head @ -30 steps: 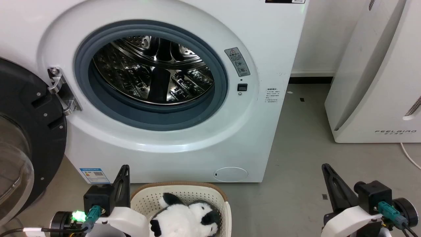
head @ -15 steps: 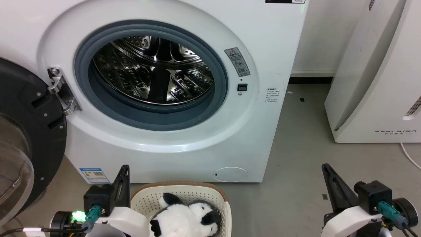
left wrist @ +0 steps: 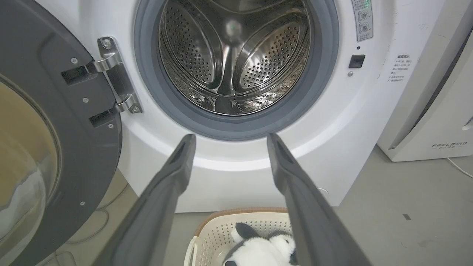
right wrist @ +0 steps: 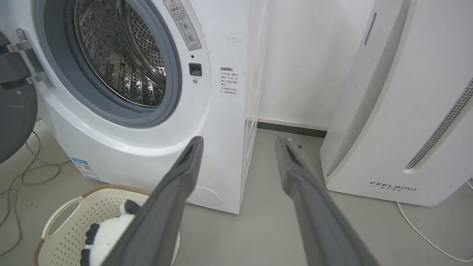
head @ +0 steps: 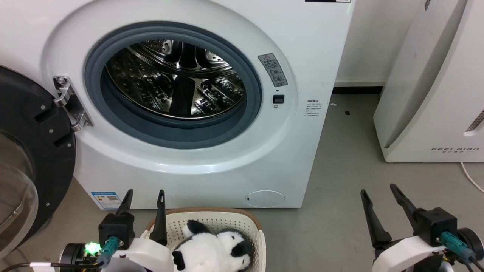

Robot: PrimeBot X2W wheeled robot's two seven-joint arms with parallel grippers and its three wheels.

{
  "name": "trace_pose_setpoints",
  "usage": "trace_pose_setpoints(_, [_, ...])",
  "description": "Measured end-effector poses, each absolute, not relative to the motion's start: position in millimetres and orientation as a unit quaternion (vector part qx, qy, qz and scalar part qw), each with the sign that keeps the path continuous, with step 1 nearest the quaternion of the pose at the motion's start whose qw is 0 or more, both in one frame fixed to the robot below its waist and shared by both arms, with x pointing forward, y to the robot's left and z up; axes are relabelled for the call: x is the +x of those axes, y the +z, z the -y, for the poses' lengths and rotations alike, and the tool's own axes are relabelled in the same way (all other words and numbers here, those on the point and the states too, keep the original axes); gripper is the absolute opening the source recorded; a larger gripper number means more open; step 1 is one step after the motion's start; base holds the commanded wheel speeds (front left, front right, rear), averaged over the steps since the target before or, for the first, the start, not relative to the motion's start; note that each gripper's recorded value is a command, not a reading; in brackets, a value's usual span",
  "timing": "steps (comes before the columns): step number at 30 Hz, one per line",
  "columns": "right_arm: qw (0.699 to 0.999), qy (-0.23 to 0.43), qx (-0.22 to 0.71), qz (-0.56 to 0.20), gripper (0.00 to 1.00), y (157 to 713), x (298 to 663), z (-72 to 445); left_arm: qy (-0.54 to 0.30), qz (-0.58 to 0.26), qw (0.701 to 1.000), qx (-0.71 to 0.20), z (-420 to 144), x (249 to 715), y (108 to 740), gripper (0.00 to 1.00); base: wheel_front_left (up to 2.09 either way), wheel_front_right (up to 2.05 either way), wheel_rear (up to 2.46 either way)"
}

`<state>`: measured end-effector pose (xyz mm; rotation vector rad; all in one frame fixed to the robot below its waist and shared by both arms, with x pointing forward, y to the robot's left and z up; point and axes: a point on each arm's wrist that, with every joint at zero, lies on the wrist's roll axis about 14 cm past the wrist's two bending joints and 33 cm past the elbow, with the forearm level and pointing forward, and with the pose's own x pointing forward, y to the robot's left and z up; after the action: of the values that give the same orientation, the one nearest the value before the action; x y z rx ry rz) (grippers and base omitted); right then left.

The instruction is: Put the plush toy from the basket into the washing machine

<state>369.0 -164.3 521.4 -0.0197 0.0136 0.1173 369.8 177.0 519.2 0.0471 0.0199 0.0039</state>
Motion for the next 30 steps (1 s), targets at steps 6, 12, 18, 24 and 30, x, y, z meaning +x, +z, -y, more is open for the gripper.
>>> trace_pose_setpoints(6, [0.999,0.052,-0.005,-0.003,1.0,522,370,168,-0.004,-0.014,1.0,0.024,-173,372,514,1.0,0.0,0.0,0.0])
trace_pose_setpoints(12, [0.999,0.045,0.005,0.0,1.0,520,371,174,-0.014,-0.014,0.999,0.027,-167,380,512,1.0,0.0,0.0,0.0])
trace_pose_setpoints(18, [0.999,0.034,0.018,-0.003,1.0,516,373,181,-0.029,-0.023,0.999,0.036,-159,390,504,1.0,0.0,0.0,0.0])
trace_pose_setpoints(24, [0.999,0.023,0.026,0.002,1.0,517,379,188,-0.045,-0.037,0.997,0.046,-152,400,491,1.0,0.0,0.0,0.0])
trace_pose_setpoints(30, [0.999,0.015,0.038,0.005,1.0,515,386,193,-0.064,-0.057,0.994,0.061,-144,411,475,1.0,0.0,0.0,0.0])
